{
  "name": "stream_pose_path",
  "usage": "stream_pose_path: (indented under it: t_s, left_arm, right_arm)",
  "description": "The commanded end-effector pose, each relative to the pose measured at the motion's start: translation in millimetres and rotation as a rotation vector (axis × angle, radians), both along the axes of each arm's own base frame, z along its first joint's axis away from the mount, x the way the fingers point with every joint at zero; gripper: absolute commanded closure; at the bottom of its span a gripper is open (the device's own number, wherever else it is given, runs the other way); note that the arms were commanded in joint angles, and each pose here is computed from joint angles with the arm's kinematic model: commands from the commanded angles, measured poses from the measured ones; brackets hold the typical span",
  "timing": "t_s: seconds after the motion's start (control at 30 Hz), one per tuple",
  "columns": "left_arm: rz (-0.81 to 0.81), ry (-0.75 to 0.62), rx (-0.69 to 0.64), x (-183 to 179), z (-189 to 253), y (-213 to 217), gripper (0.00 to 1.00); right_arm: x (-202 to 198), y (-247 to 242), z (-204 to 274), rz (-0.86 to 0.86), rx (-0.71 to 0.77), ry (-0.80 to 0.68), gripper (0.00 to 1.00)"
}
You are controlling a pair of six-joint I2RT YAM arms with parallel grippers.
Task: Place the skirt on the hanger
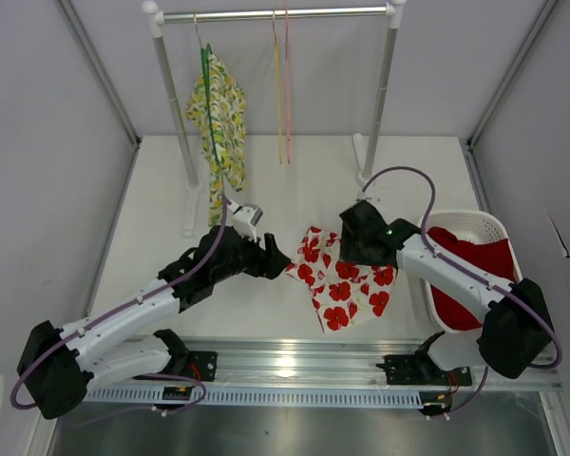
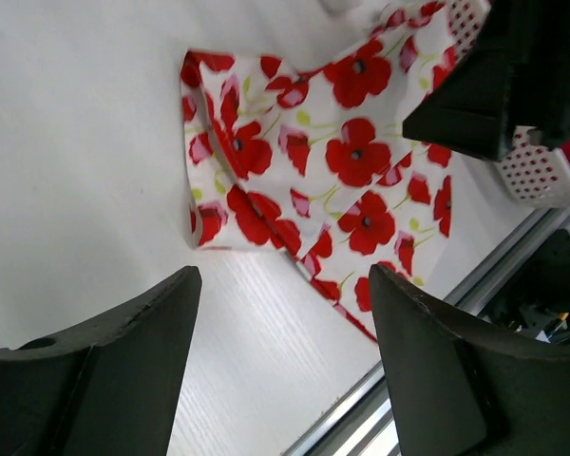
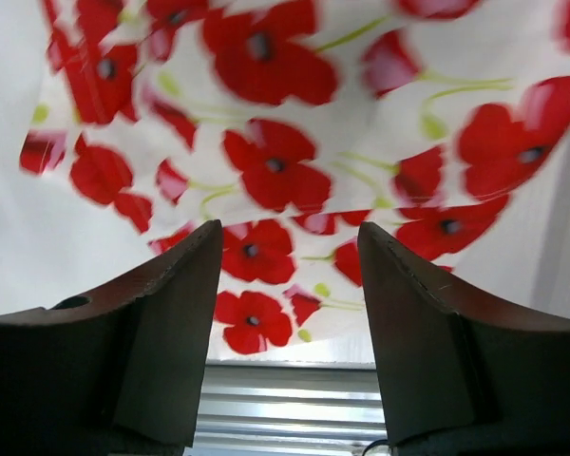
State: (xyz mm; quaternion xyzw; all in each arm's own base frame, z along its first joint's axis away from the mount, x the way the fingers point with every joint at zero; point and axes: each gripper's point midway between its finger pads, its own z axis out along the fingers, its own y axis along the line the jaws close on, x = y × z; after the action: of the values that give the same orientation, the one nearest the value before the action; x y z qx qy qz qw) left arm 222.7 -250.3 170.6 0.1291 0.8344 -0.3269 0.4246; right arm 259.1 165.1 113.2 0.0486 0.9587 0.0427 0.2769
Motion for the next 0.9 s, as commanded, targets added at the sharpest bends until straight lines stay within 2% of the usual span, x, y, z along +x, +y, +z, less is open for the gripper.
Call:
stream_pose_path:
  t_s: [0.0, 0.17, 0.27, 0.37, 0.43, 0.47, 0.53, 0.6, 0.87]
  left_arm:
    - [0.023, -0.009, -0.082, 5, 1, -10, 0.24]
    - [0.092, 0.021, -0.045, 7, -27, 2, 0.28]
    - [0.103, 0.025, -0.028, 9, -38, 4, 0.29]
    - [0.088, 0.057, 0.014, 12, -61, -2, 0.3]
    - [0.091, 0.068, 0.033, 17, -70, -6, 0.3]
    - [0.081, 0.096, 0.062, 18, -84, -8, 0.35]
    - [0.062, 0.106, 0.064, 22, -87, -16, 0.39]
    - [0.064, 0.126, 0.081, 26, -96, -20, 0.42]
    - [0.007, 0.17, 0.074, 31, -112, -42, 0.39]
  right_arm:
    - [6, 20, 7, -0.016, -0.027, -0.083, 0.36]
    - [24, 64, 2, 0.048, 0.053, -0.09, 0.37]
    - [41, 89, -1, 0.088, 0.027, -0.071, 0.4]
    - [35, 106, -5, 0.122, 0.008, -0.054, 0.4]
    - [23, 107, -11, 0.128, 0.006, -0.048, 0.41]
    - [17, 105, -14, 0.116, 0.013, -0.041, 0.42]
    - [-1, 98, -19, 0.118, 0.021, -0.029, 0.51]
    - [-18, 94, -20, 0.111, 0.041, -0.022, 0.52]
    - [-92, 101, -38, 0.172, 0.029, 0.024, 0.5]
